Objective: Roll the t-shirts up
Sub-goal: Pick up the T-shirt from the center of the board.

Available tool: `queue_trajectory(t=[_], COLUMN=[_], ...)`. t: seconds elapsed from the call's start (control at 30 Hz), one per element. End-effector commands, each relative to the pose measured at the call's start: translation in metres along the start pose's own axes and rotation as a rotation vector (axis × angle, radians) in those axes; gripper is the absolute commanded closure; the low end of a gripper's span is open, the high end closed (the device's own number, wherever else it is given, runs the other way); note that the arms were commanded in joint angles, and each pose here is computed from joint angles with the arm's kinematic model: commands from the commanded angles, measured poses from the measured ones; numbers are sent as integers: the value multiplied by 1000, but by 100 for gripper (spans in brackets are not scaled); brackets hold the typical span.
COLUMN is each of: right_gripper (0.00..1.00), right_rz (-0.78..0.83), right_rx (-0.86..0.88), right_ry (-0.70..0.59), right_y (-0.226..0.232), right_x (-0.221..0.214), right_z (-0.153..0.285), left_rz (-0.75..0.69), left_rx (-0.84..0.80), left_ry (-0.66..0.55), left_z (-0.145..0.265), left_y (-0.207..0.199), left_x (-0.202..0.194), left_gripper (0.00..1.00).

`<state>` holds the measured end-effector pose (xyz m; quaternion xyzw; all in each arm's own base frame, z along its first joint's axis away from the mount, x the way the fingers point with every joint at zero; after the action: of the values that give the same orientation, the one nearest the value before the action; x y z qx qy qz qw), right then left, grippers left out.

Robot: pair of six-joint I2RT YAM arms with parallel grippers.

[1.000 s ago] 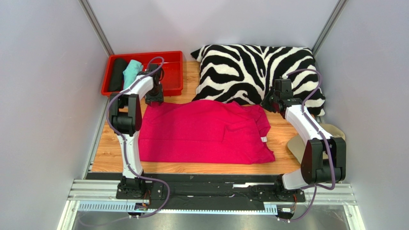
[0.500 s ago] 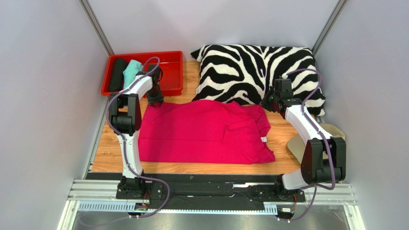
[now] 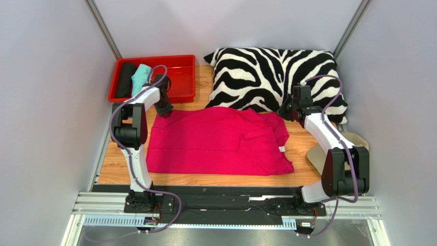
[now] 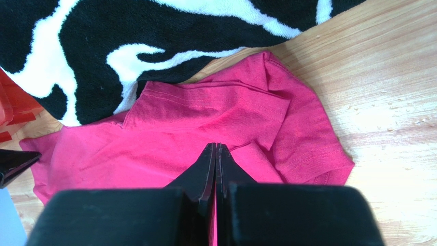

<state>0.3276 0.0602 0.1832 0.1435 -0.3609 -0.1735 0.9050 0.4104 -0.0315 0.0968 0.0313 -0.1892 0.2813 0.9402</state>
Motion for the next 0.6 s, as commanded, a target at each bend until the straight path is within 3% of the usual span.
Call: queue_trajectory(t=[0.0, 0.17, 0.33, 0.57], right_gripper=[100, 100, 100, 100], right_rz=[14, 10, 12, 8], right_rx=[49, 52, 51, 62], right_ry=[-62, -66, -65, -57], right_y=[7, 6, 6, 7], right_x=[10, 10, 9, 9], right_z=[9, 9, 8, 3], left_rz=[215, 418, 519, 644], left_rx=[-124, -120, -54, 119], left_ry=[-140, -197, -235, -139], left_z=[37, 51, 50, 26], left_y=[5, 10, 14, 17], left_x=[20, 23, 31, 21], left_gripper=[64, 57, 47, 41])
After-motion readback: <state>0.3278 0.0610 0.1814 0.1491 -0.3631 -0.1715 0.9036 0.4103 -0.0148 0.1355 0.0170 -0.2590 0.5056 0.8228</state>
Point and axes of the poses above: each gripper's point midway between its finger pads, its own z axis back along the fingers, its own y axis along the line the jaws close on, x = y × z, the point moved 8 cm from there along z, back along the fingers, and after that the axes turned 8 degrees about z, right-handed, at the moved point
